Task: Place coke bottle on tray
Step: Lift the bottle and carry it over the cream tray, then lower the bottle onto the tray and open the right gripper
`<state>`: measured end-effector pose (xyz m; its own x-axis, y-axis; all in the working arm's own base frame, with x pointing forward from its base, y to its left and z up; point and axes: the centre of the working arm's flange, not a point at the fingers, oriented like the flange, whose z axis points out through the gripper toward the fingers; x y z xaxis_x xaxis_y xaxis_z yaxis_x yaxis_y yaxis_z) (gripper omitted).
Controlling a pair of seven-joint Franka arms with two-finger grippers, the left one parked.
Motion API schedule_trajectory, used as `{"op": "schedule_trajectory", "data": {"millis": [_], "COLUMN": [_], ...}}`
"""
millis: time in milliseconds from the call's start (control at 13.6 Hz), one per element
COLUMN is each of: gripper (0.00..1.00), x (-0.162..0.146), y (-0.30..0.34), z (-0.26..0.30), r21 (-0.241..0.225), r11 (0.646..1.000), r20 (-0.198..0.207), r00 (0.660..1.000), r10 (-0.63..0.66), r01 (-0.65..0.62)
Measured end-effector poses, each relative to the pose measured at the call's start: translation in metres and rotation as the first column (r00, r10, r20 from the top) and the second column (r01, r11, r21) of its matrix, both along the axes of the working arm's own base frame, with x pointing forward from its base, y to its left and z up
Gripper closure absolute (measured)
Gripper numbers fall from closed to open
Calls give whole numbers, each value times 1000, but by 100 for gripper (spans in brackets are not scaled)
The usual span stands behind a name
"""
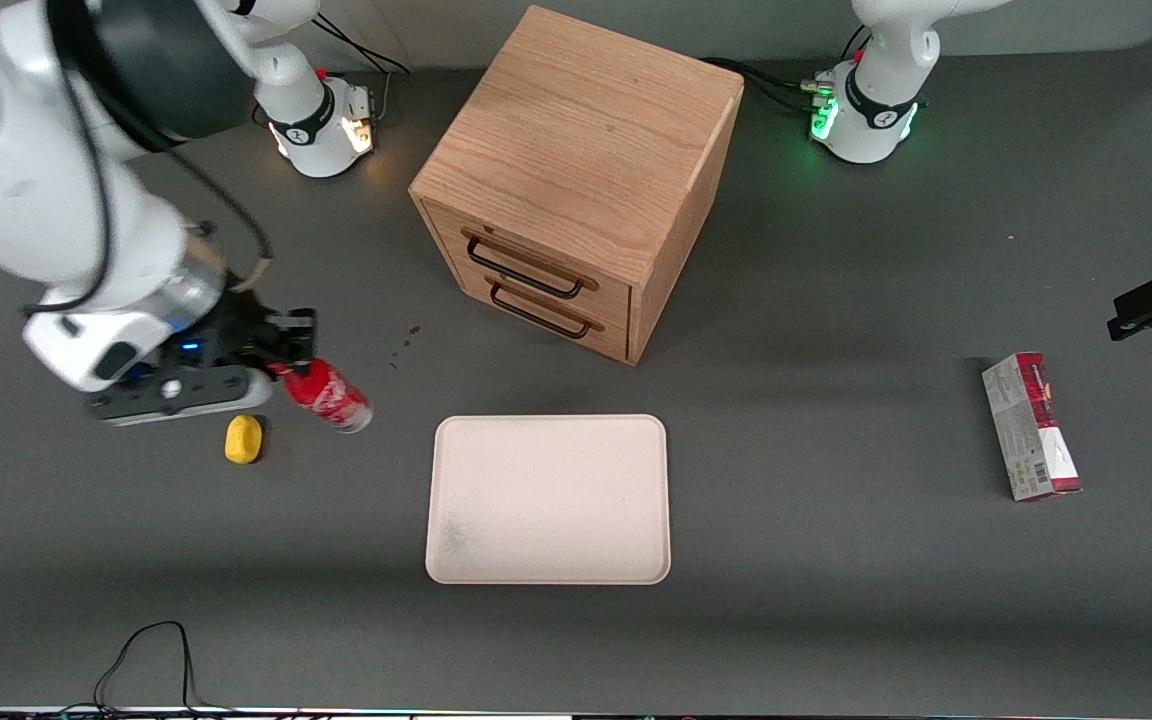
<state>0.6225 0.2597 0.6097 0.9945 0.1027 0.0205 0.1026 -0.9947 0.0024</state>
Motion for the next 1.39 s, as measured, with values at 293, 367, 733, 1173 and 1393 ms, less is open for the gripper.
{"op": "schedule_trajectory", "data": {"millis": [293, 367, 733, 1173, 1393], "gripper": [69, 69, 69, 69, 69], "x": [-7, -1, 51, 85, 91], "y": [41, 41, 36, 44, 47], "z": [-11, -16, -90, -215, -246], "r21": [0, 5, 19, -4, -5], "r11": [1000, 1000, 999, 999, 999], "r20": [25, 38, 77, 20, 16], "r00": [1000, 999, 997, 999, 999], "r10": [8, 3, -32, -36, -36], "r01": [-8, -4, 30, 36, 36]}}
